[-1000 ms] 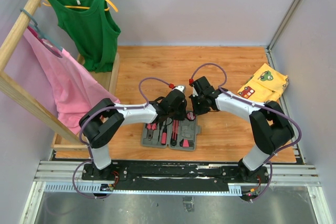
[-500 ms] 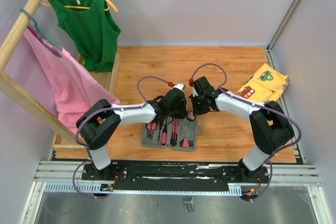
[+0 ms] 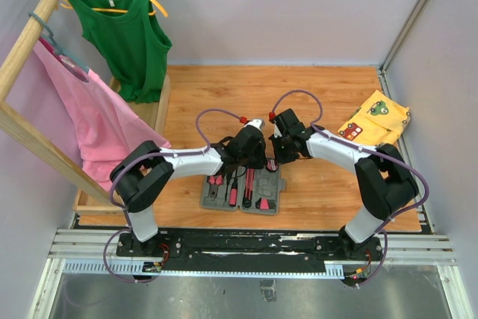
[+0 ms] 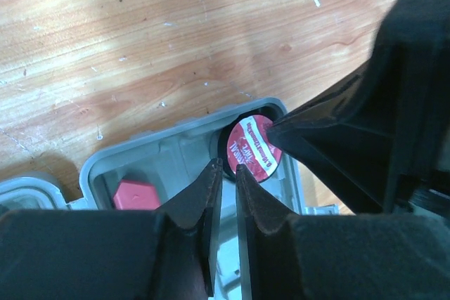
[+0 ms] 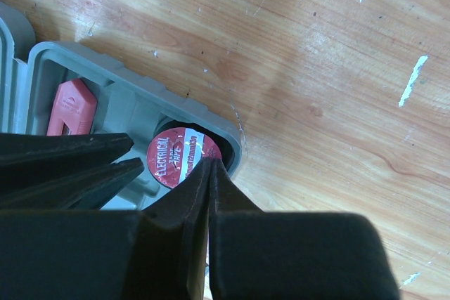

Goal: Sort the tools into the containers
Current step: Adjust the engineering item in the storage box.

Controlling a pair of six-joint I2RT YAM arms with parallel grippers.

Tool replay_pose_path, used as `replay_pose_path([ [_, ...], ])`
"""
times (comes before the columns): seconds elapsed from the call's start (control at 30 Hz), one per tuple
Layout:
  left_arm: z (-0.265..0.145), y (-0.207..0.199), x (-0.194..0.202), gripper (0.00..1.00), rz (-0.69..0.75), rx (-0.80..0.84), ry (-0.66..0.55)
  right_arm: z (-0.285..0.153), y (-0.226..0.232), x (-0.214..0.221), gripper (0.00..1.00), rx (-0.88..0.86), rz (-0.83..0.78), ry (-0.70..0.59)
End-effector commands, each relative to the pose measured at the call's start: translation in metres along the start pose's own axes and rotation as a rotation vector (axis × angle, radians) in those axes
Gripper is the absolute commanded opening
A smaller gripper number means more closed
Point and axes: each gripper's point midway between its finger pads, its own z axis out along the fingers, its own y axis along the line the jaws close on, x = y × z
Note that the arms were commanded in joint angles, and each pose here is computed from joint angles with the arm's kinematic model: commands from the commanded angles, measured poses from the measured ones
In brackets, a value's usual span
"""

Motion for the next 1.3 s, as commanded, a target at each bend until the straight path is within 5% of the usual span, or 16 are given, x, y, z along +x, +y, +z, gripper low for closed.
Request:
replay_pose_path([
  [0.0, 0.009, -0.005, 0.002, 0.18, -0.005, 0.011, 0.004, -0.006, -0.004, -0.006, 0.01, -0.001, 0.019, -0.011],
  [0.7, 0.024, 0.015, 0.029, 0.01, 0.003, -0.042, 0.071, -0.005, -0.008, 0.002, 0.01, 0.016, 0.023, 0.009],
  [1.27, 0.027, 0.052, 0.063, 0.0, 0.02, -0.19, 0.181, -0.004, -0.008, 0.005, 0.01, 0.013, 0.027, 0.017],
])
